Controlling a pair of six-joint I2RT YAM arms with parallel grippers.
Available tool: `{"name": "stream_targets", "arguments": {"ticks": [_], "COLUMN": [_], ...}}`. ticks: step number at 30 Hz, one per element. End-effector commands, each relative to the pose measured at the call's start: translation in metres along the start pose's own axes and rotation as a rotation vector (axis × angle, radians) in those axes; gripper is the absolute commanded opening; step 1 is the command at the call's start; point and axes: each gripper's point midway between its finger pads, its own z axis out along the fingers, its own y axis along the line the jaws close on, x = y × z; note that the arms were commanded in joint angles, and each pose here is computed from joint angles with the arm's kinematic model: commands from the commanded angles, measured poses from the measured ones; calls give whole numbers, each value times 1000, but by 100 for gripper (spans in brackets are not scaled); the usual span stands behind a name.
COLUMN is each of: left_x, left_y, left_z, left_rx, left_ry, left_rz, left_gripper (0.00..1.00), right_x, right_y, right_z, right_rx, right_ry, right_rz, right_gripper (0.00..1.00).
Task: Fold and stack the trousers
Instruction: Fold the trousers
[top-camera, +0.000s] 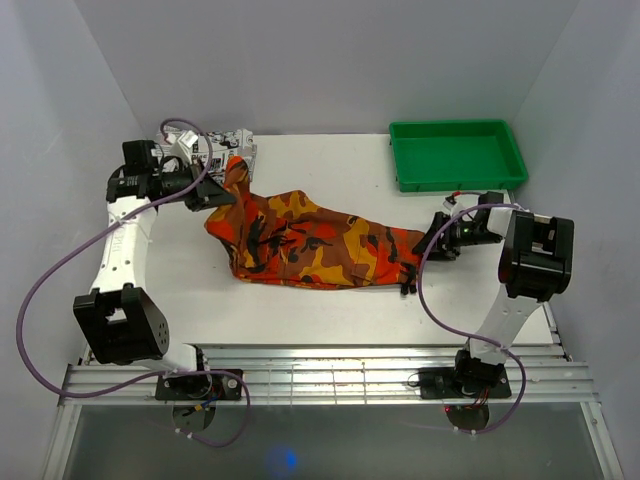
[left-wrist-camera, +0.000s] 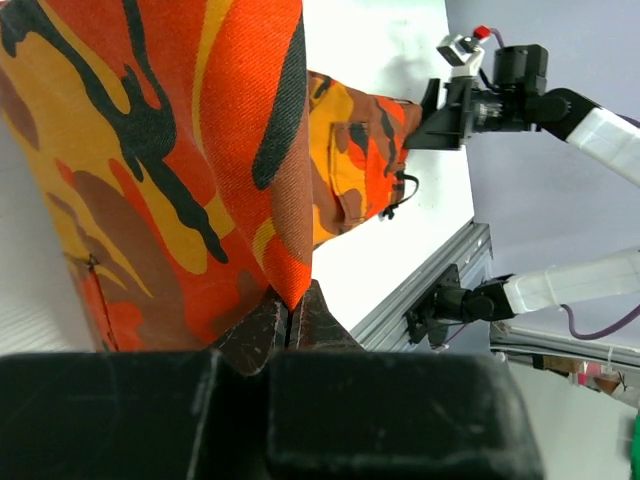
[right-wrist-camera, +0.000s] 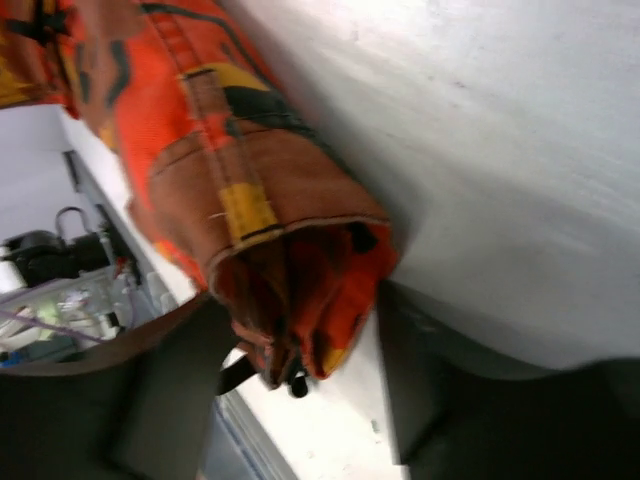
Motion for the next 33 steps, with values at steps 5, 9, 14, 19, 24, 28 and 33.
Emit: {"name": "stream_targets", "arguments": {"ticks": [5,9,14,19,24,28,33], "left_x": [-10,-6,16,40,62,87,125], "left_y": [-81,-95,-130,-154,-178,-202,-208], "left_z": [32,66,112,157,198,225,261], "left_rx": [76,7,15,38,71,104,67], "left_ry": [-13,-4,51,115,153,189,246], "left_rz": [120,124,102,87,98,108,92], "left_gripper": [0,0,0,0,0,0,0], "right_x": [4,3,10,11,7,6,5], "right_y": [-9,-11,-6,0,5,9,14], "right_z": [19,18,21,22,22,21,21], "right_rx": [13,32,18,-8,-32,-42,-53], "right_ry": [-1,-6,-9,-16,-26,-39,-49], "right_rz": [-33,-31,-12,-10,0,-11,14], "right_gripper": [28,8,8,8,8,8,8]}}
